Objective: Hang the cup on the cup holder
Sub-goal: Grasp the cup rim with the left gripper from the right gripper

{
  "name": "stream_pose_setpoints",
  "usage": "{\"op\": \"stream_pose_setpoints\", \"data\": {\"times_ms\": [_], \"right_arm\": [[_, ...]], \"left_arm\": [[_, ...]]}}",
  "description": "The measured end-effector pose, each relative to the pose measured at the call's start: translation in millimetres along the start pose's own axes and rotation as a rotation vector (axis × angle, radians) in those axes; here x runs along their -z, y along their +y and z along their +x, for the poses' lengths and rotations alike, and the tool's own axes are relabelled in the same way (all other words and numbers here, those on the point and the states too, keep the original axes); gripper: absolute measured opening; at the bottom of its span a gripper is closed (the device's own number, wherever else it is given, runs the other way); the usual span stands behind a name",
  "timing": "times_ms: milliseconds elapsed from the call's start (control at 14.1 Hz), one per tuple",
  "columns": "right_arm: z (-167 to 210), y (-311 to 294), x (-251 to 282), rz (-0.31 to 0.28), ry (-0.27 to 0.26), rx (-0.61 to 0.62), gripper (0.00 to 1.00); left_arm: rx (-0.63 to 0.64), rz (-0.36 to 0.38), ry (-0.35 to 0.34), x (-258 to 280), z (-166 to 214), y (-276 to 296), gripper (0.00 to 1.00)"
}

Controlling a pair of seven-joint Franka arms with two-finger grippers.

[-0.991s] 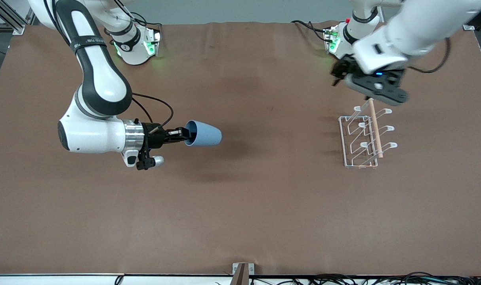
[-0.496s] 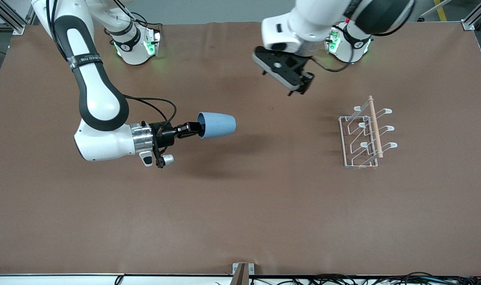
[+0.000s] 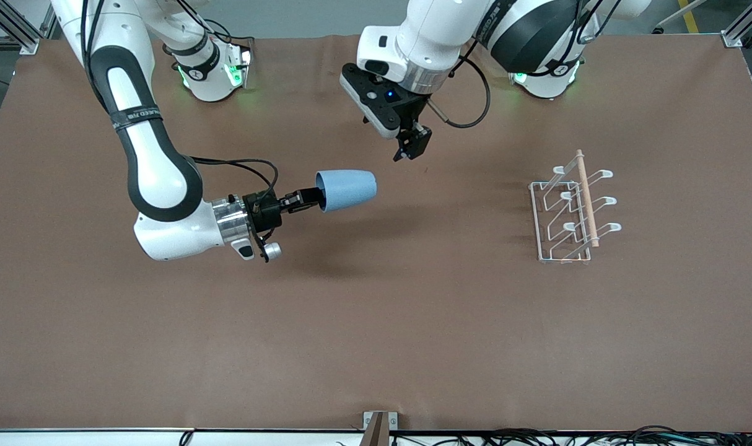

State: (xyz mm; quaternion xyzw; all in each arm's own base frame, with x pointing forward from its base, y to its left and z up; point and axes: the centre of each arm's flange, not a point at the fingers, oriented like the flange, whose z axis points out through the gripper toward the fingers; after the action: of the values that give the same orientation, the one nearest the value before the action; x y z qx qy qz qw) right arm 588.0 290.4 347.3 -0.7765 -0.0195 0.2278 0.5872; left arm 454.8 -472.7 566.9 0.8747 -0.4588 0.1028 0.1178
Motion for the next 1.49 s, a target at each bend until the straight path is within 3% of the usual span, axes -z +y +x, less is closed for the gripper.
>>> {"op": "stream_pose_setpoints", "data": {"times_ms": [283, 637, 1062, 1204, 1345, 1487], "right_arm": [[-7, -3, -12, 0.013, -0.07, 0.001, 0.05], [-9, -4, -17, 0.013, -0.083, 0.003, 0.05], [-9, -4, -21, 0.011, -0.09, 0.006, 0.05], [-9, -4, -21, 0.01, -0.09, 0.007, 0.05], [-8, -3, -21, 0.012, -0.086, 0.004, 0.05], [-7, -4, -20, 0.017, -0.079, 0.006, 0.05]], "left_arm": [[-0.084, 0.002, 0.004, -23, 14, -6, 1.0], [-0.128, -0.026, -0.009, -60, 22, 9, 1.0], [-0.16, -0.011, -0.01, -92, 26, 4, 1.0], [-0.168, -0.005, -0.015, -101, 26, 4, 0.96], [-0.181, 0.011, -0.017, -102, 27, 3, 0.77], [-0.201, 0.036, -0.018, -100, 28, 5, 0.76]]}}
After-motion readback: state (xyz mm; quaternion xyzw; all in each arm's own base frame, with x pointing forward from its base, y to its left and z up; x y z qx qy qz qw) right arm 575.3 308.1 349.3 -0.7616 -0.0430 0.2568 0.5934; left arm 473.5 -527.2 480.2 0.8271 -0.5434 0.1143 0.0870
